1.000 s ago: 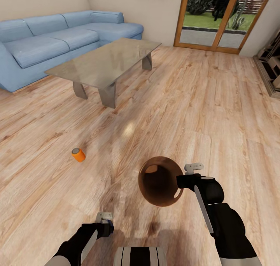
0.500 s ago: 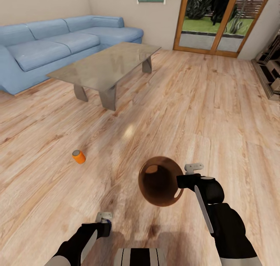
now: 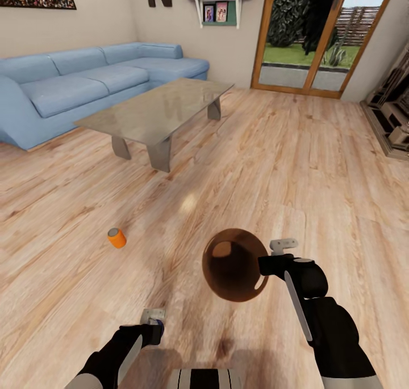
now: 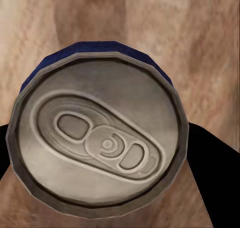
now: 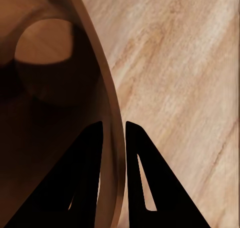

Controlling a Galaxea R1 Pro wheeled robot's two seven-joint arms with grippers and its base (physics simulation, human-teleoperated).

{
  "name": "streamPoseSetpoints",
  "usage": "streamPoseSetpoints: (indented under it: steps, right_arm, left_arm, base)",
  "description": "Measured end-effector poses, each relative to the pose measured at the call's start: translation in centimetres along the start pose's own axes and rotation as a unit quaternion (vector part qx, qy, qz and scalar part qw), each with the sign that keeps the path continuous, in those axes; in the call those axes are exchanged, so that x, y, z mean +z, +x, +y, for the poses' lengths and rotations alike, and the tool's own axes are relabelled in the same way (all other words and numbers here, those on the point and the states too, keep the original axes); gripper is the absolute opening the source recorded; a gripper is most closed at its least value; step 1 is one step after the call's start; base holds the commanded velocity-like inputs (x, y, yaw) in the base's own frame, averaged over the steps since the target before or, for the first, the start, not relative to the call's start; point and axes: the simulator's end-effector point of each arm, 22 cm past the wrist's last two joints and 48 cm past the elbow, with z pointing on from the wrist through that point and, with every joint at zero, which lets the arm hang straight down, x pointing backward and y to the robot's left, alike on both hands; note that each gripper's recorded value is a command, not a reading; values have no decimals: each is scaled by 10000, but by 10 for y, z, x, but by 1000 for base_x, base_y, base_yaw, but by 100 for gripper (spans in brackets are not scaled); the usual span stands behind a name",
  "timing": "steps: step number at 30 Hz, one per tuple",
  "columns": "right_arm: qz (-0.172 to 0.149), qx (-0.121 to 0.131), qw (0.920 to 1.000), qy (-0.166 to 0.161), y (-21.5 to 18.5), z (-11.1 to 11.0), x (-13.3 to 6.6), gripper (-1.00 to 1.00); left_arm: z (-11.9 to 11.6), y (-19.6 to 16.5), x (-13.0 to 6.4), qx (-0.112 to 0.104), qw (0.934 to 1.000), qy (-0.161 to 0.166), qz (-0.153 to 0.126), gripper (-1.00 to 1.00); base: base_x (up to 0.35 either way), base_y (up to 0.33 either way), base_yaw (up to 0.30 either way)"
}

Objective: Put the three can of soda from the living room inside the tash can in the kitchen.

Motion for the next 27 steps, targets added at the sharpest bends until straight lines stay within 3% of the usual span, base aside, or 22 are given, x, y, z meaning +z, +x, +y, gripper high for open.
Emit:
streamPoseSetpoints:
  steps: [8,12,19,27]
  right_arm:
    - [-158,27,9999,57,-13,-6,-14,-100]
    - [-240,43,9997,58,-19,-7,-22,-100]
    - [-377,42,9992,105,-29,-10,-35,-100]
    - [-482,119,9985,242,-37,-24,-47,-100]
  left_arm:
    - [-6,-71,-32,64,9978,79,-662,-100]
    - [-12,-121,-66,101,9940,142,-1081,-100]
    - [-19,-156,-105,139,9909,198,-1323,-100]
    - [-30,-194,-169,240,9876,272,-1527,-100]
  base:
    - [0,0,0]
    - [0,0,0]
    - [0,0,0]
    - [0,0,0]
